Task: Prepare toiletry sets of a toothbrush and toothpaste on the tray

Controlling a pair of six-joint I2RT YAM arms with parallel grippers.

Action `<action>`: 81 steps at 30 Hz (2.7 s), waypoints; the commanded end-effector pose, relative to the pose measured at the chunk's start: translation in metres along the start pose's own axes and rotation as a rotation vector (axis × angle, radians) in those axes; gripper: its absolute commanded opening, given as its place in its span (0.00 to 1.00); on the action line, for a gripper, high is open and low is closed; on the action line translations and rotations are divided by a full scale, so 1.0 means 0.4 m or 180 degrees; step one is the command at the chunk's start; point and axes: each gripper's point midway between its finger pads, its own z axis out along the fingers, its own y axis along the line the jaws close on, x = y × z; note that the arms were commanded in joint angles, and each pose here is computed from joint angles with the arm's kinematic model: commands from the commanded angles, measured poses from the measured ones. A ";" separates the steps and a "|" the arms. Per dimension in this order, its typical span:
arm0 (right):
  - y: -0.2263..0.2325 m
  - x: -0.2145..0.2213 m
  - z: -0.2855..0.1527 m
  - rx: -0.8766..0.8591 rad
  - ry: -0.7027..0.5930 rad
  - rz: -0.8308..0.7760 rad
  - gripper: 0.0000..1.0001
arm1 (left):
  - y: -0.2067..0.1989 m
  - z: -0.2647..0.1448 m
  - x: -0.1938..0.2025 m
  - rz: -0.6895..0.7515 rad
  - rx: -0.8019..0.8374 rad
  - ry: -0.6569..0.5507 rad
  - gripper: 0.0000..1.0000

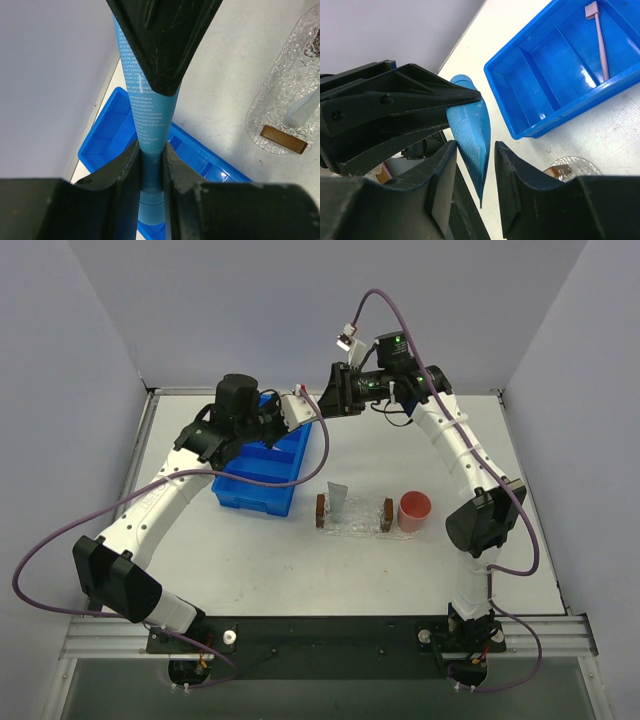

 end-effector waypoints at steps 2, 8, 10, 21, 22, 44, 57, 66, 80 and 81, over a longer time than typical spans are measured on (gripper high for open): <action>0.019 -0.013 0.006 -0.0139 -0.0035 -0.0042 0.29 | 0.026 -0.023 -0.074 0.0054 -0.0081 -0.0244 0.04; 0.021 -0.014 0.005 -0.0148 -0.0043 -0.0033 0.12 | 0.023 -0.023 -0.077 0.0053 -0.0069 -0.0251 0.05; 0.020 -0.014 0.005 -0.0133 -0.0045 -0.0034 0.00 | 0.020 -0.020 -0.074 0.0040 -0.0060 -0.0240 0.07; 0.018 -0.019 -0.011 -0.0055 -0.0095 -0.0055 0.00 | 0.017 -0.013 -0.070 -0.0041 -0.0066 -0.0227 0.47; 0.017 -0.022 -0.014 -0.0045 -0.0108 -0.0065 0.00 | 0.013 -0.011 -0.066 -0.0052 -0.0050 -0.0215 0.56; -0.067 0.004 -0.224 0.0966 -0.0183 -0.0614 0.00 | 0.044 -0.028 0.079 -0.0690 -0.0421 0.0145 0.86; -0.071 0.122 -0.390 0.1624 0.0265 -0.1207 0.00 | 0.079 0.028 0.230 -0.1225 -0.0589 0.0697 0.87; -0.063 0.204 -0.415 0.1737 0.0676 -0.1504 0.00 | 0.086 0.071 0.294 -0.1460 -0.0640 0.0882 0.87; -0.065 0.284 -0.332 0.1633 0.1376 -0.1889 0.00 | 0.126 0.052 0.327 -0.1593 -0.0841 0.0939 0.87; -0.067 0.288 -0.330 0.1630 0.1411 -0.1897 0.00 | 0.128 0.053 0.328 -0.1596 -0.0841 0.0938 0.87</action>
